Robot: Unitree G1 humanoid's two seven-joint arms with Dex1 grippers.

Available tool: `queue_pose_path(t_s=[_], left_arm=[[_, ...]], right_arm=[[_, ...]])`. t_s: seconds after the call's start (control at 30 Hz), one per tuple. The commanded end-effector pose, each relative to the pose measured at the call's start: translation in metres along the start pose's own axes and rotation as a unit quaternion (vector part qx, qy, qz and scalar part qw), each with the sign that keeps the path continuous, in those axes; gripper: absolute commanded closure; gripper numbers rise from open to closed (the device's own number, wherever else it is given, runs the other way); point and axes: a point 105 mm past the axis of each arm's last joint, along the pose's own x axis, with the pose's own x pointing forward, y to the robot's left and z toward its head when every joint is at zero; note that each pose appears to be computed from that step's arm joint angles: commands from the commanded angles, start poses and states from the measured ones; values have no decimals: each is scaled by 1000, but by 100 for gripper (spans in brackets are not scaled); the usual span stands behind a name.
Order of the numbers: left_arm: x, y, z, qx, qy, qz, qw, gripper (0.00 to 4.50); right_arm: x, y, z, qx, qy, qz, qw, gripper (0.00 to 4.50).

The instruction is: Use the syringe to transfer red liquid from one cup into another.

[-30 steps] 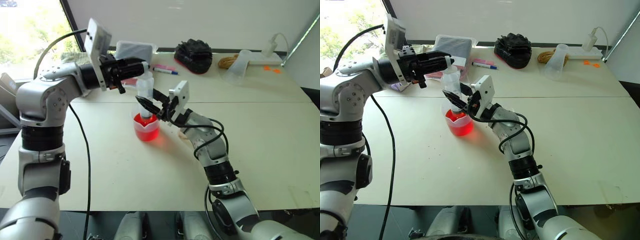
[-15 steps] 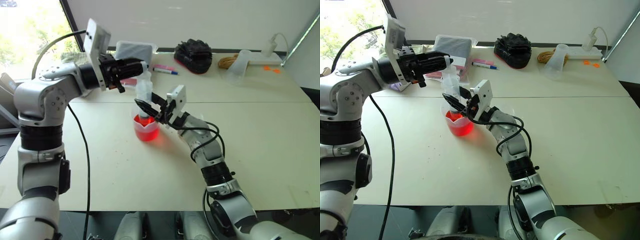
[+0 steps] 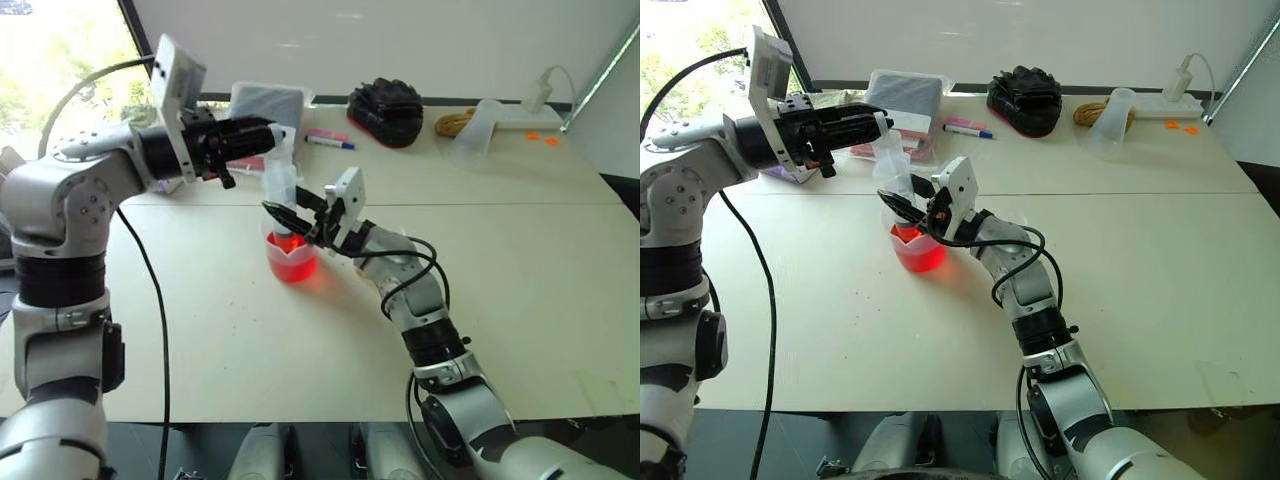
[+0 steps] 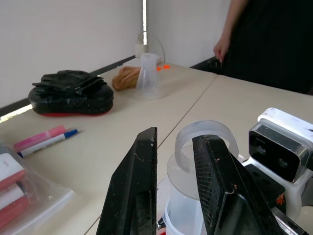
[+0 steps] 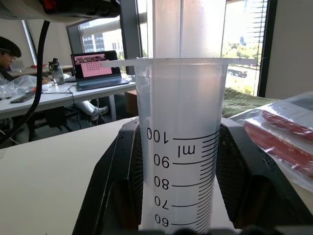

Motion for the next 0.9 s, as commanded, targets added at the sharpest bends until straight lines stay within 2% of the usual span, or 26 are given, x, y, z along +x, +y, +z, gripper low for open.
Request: queue_pose_path(t_s=[0.03,0.37,0.57,0.73,0.9], left_arm=[[-10,-8,11,16,-9,-12,1000,344],[-25,-8,5,3,9,-2,1000,344],[-34,-1,14,21,1,24,999,344],[-55,5,18,32,5,59,998,344],[-61,4,2,24,21,74,997,344]], right_arm=[[7,-1,17,-15,-20,8,1000,305],[5,-18,33,-27,-34,-15,999,305],[4,-20,38,-27,-39,-18,999,305],[2,-18,45,-23,-48,-21,998,305],[-2,-20,67,-19,-71,-35,997,305]])
